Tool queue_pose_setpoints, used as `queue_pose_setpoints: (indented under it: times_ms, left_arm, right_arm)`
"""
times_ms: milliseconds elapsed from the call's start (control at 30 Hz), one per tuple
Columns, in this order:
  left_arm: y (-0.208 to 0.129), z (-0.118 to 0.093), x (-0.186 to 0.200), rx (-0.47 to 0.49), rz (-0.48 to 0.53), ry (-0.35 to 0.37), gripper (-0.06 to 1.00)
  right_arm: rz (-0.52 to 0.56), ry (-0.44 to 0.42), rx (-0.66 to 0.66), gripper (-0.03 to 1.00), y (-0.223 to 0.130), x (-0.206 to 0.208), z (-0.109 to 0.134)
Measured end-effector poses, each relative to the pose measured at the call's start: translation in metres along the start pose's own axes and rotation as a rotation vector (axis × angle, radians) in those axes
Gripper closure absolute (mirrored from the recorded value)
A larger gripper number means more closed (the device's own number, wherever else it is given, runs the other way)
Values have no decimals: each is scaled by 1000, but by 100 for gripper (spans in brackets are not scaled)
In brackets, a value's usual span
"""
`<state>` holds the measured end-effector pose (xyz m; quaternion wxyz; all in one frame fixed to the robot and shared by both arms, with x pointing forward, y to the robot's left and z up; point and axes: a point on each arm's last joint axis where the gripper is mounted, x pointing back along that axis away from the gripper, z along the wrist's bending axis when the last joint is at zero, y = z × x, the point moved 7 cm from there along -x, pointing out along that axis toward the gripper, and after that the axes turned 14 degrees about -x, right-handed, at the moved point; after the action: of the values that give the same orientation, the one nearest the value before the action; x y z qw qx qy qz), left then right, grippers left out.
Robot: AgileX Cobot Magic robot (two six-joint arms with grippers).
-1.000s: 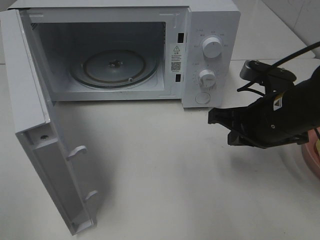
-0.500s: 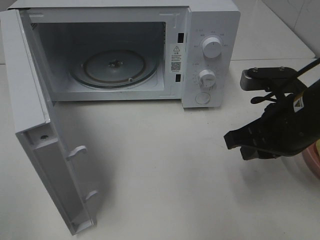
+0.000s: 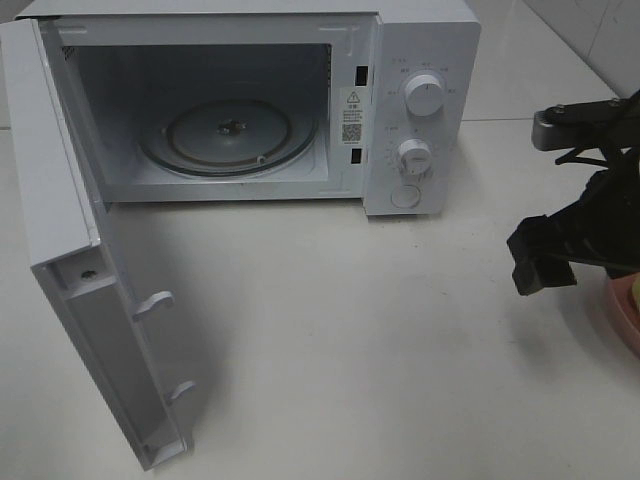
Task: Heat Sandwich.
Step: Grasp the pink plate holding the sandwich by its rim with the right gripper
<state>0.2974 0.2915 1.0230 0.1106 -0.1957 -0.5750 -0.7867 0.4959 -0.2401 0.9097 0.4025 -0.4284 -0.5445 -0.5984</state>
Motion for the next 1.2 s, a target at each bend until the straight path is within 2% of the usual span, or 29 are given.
queue_pose_setpoints:
  times_ms: [100, 567, 867, 1200]
  left_arm:
    - [0, 0, 0, 0, 0, 0, -5]
    - [0, 0, 0, 0, 0, 0, -5]
    - [0, 0, 0, 0, 0, 0, -5]
    - [0, 0, 0, 0, 0, 0, -5]
  right_arm:
    - [30, -35, -22, 10, -1, 0, -14]
    - [121, -130, -129, 10, -7, -3, -63]
    - [198, -147, -104, 10, -13, -22, -70]
    - [221, -144, -90, 10, -7, -44, -69]
